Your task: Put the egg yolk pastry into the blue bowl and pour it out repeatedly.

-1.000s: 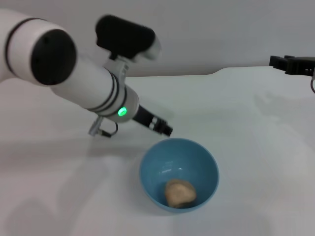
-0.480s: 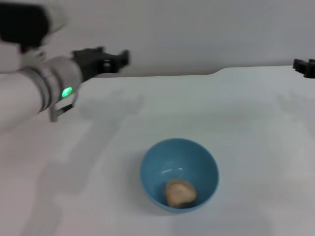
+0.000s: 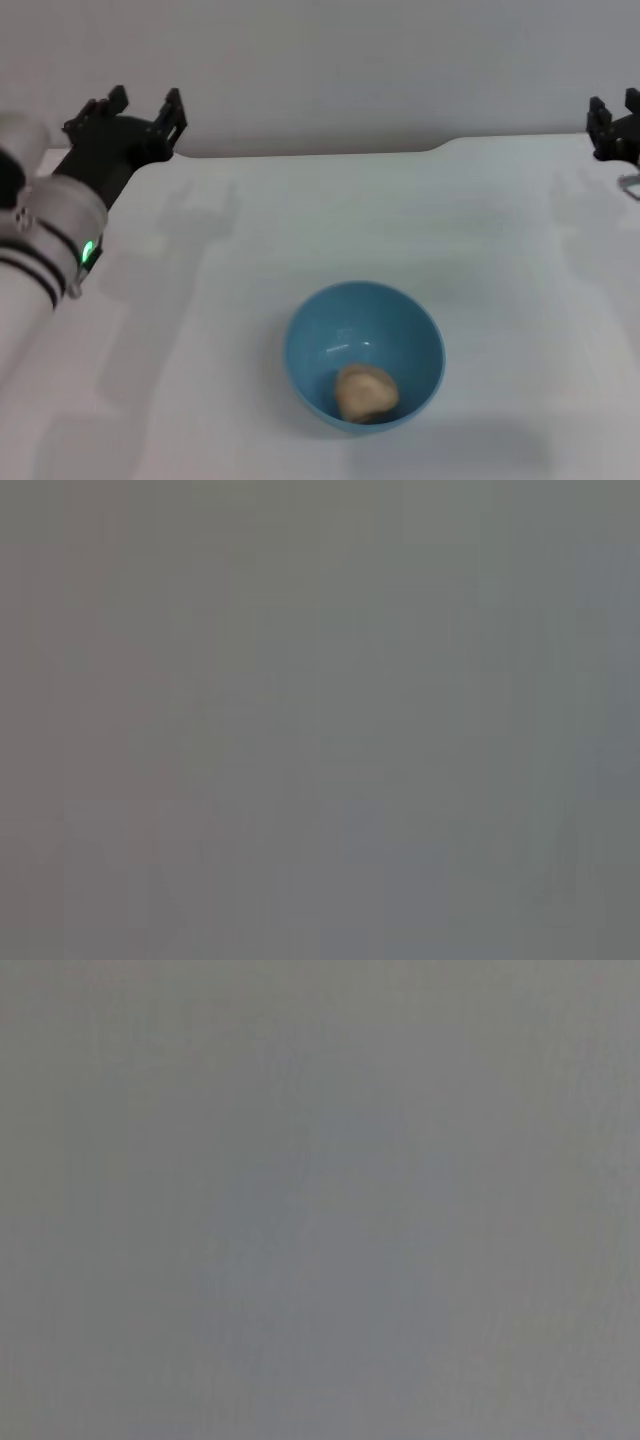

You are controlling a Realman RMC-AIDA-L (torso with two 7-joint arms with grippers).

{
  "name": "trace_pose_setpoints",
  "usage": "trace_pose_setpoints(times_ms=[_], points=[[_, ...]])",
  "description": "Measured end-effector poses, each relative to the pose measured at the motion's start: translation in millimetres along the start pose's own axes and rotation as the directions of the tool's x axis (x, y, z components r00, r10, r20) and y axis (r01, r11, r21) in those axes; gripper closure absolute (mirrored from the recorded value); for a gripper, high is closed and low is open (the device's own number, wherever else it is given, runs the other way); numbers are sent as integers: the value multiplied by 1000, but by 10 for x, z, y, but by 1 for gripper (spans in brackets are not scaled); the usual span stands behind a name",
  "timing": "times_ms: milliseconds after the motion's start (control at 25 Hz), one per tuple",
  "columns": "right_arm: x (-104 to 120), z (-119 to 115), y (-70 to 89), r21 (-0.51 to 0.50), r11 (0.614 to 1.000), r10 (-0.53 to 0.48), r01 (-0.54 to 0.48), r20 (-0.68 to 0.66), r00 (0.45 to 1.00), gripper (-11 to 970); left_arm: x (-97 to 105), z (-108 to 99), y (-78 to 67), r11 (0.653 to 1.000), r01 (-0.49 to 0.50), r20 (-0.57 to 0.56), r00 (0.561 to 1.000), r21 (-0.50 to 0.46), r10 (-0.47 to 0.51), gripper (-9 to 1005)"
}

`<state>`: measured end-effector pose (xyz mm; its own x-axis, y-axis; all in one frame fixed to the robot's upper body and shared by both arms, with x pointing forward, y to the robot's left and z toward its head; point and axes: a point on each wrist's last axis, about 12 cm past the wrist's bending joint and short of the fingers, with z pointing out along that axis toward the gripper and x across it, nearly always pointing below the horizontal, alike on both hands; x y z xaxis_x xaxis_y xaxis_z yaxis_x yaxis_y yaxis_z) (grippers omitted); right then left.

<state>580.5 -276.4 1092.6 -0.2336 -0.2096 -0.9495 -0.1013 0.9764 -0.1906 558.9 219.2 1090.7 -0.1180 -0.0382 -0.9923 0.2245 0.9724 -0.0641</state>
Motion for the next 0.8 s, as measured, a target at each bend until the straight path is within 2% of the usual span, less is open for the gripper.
trace_pose_setpoints(times_ms=[200,320,400,480,560,640,800], points=[[298,-118,214,69,991,-128,119,158,979,625,271,-165,77,997,-59,129,990,-42,64,385],[444,-263,361,93,973,-230,211,290,929,625,396,-296,161,997,-54,205,977,-52,63,388],[497,-352,435,87,966,-260,245,365,894,625,438,-368,241,997,-27,233,972,-66,42,390],[537,-428,483,54,974,-220,218,415,883,625,477,-437,305,996,-13,249,968,-85,34,391],[578,-474,502,6,988,-140,152,423,895,625,528,-511,348,995,-26,257,965,-99,50,398],[639,-508,480,-24,996,-70,88,407,911,625,578,-581,368,994,-52,260,963,-100,77,430],[810,-562,362,-10,999,-45,52,348,936,625,684,-687,361,993,-95,240,965,-70,109,476]])
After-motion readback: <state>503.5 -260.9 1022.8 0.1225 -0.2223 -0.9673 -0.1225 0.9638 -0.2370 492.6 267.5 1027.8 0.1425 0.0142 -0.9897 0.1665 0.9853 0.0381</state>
